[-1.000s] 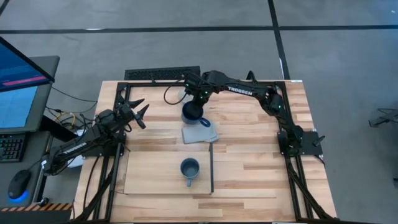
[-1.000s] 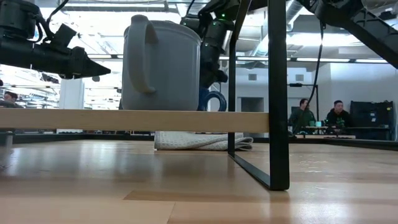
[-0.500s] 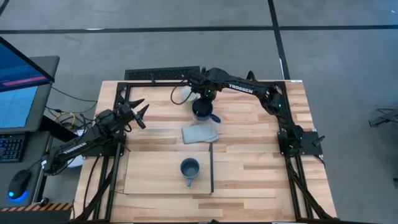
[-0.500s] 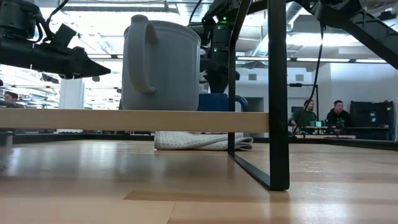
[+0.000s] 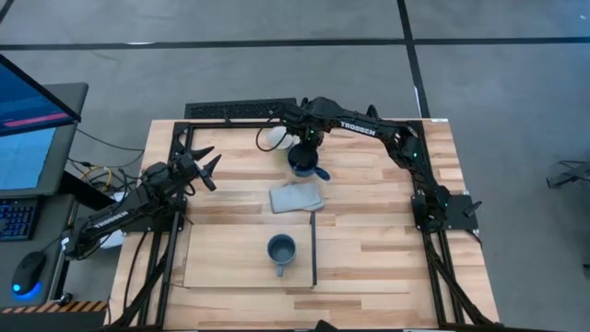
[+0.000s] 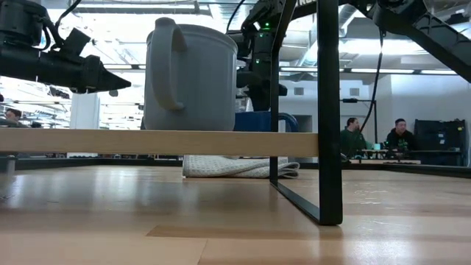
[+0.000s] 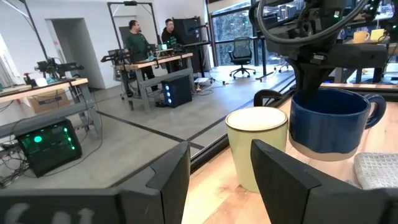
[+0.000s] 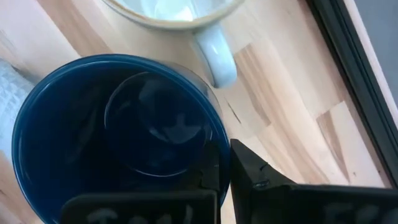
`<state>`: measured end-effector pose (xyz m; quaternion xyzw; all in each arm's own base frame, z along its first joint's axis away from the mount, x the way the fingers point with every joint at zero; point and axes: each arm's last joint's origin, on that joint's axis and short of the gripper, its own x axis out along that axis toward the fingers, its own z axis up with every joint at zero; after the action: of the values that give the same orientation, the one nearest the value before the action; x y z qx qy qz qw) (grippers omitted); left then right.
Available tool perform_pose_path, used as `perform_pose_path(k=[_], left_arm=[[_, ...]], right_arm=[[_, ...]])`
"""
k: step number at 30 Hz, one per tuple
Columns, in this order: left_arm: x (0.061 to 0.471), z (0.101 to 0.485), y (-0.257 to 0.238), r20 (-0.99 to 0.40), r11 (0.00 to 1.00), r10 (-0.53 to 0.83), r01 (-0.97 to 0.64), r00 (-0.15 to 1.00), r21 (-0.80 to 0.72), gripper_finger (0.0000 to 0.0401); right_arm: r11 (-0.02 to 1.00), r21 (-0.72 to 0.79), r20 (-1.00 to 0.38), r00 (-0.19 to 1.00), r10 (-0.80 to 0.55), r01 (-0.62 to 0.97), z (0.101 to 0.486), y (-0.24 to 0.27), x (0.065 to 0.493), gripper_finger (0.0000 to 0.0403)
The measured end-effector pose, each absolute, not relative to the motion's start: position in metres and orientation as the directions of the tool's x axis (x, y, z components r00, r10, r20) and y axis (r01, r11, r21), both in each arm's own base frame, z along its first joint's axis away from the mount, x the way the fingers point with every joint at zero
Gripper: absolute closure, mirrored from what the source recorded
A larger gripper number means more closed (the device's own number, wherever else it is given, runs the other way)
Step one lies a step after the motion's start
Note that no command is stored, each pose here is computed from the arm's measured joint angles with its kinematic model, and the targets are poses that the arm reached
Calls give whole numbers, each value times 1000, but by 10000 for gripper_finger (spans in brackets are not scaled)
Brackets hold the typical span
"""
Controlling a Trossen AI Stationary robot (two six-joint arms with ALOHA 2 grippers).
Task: Stack small to large cups/mugs on shelf
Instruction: Put the blue mug on the shelf
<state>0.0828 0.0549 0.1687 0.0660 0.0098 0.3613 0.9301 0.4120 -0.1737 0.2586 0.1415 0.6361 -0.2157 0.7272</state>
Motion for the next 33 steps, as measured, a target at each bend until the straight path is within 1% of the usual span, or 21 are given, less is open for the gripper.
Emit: perform_pose_path(k=[7,12,15,18,24,26,33], left_arm=[[83,169,55,29,730,673,-671,739,130,238],[83,169,55,29,730,673,-671,739,129,238],[83,169,55,29,731,673,-670,739,129,238],[83,169,55,29,731,673,-670,739,129,238],[83,169,55,30,731,673,-671,739,128,238],[83,169,55,30,731,673,-671,739,128,238],[83,169,55,30,731,673,-671,739,128,238]], right_arm=[[861,-80,-988,76,-136,502,255,-177,409,378],[867,-98,-993,15,-121,489,233,-173,407,378],[866,-96,-991,34,-129,491,227,-173,410,378],[865,-96,-991,29,-127,493,220,-174,409,378],[870,-91,-990,47,-129,485,219,-174,410,378],[871,-78,-992,51,-118,484,219,-174,410,360],[854,-52,-995,45,-87,518,218,-172,410,272]])
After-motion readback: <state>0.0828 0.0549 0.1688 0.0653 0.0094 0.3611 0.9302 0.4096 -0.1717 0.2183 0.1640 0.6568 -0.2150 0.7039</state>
